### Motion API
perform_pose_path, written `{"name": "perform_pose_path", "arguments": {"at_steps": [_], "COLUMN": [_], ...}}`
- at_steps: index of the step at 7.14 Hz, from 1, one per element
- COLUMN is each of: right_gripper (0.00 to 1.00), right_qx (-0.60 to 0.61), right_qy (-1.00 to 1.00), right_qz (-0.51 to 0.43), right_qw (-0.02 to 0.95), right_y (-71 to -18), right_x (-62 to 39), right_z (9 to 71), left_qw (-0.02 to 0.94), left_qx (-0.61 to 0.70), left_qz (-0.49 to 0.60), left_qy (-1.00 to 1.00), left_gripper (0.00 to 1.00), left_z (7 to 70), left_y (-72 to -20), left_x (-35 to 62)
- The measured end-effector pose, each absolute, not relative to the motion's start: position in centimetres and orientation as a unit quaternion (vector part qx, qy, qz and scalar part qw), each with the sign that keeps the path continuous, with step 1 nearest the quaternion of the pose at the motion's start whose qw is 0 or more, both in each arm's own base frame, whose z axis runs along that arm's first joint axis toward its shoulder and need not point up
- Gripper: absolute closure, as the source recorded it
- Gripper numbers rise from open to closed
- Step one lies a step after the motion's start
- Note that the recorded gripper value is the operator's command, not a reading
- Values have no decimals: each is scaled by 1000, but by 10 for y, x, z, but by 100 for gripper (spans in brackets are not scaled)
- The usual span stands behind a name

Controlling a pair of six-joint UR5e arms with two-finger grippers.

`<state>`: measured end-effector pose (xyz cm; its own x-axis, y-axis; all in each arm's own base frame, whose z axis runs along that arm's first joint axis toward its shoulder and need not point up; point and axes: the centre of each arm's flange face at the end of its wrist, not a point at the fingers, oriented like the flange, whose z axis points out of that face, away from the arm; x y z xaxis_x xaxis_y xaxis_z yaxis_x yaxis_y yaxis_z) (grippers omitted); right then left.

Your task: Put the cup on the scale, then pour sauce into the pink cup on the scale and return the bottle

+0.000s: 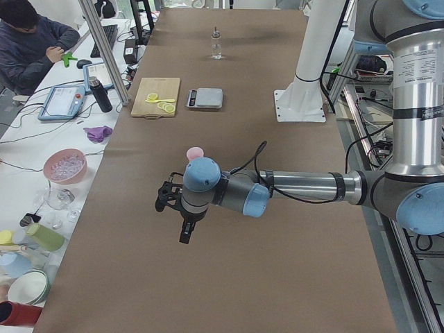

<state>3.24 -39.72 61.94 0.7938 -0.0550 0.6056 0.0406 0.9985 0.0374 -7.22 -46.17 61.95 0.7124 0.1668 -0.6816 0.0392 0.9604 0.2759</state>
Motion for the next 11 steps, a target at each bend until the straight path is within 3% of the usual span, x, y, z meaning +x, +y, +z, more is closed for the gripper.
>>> {"name": "perform_pose_path", "arguments": {"at_steps": [7, 11], "right_gripper": [0, 0], "right_qx": [13, 31], "right_qy": [-374, -376], "right_qz": [-32, -35], "right_qw": [927, 925], "right_y": [-399, -415], "right_x": [23, 22], "right_z": [606, 589], "left_qw": [913, 913], "left_qx": [142, 118], "left_qz": [36, 35], "left_qy": [380, 389], "left_gripper": [2, 2], "left_z": [613, 669], "left_y": [-467, -479], "left_x": [-70, -62]}}
